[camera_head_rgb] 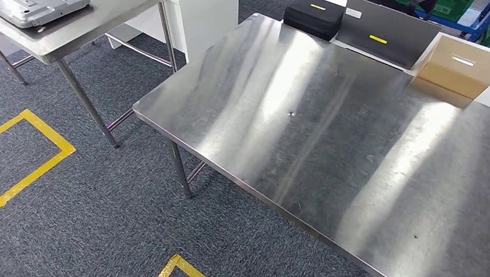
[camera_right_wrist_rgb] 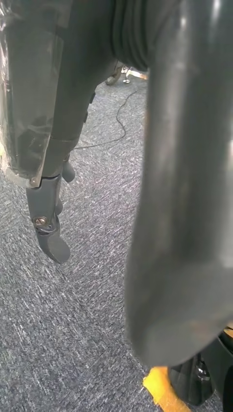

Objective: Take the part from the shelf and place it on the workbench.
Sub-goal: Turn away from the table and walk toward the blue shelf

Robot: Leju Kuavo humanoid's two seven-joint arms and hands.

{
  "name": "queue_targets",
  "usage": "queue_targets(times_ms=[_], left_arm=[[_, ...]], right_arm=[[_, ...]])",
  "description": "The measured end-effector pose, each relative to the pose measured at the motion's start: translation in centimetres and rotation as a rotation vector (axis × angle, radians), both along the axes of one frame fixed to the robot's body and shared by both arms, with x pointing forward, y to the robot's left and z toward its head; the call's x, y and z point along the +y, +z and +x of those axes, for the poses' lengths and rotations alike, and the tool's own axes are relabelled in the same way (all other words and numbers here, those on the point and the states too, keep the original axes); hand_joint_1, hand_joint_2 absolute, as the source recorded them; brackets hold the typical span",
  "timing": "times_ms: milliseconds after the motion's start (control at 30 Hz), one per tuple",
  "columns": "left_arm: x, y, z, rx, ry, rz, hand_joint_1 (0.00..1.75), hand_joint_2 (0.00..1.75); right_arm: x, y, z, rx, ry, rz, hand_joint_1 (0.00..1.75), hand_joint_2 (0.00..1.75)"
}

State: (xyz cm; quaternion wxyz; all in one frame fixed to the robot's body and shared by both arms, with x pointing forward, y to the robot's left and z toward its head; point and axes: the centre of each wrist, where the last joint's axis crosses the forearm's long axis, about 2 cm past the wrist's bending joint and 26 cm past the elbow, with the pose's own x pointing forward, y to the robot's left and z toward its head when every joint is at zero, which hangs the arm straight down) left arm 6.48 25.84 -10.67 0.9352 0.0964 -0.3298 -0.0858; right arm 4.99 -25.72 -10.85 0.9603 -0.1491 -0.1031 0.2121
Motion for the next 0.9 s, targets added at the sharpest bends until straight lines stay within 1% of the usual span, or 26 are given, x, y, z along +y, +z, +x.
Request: queue_targets(times_ms=[400,900], left_arm=[[0.03,-0.03,-0.2,0.01,-0.001,0.002,0.0,0.0],[-0.08,-0.09,-0.61,0.011,-0.006,-0.004,0.0,0.0]], right_arm=[[0.07,-0.11,-0.46,0.016,0.022,0.083,0.0,0.0],[0.24,-0.12,-0.54,0.019,0.037,0.117,0.0,0.0]])
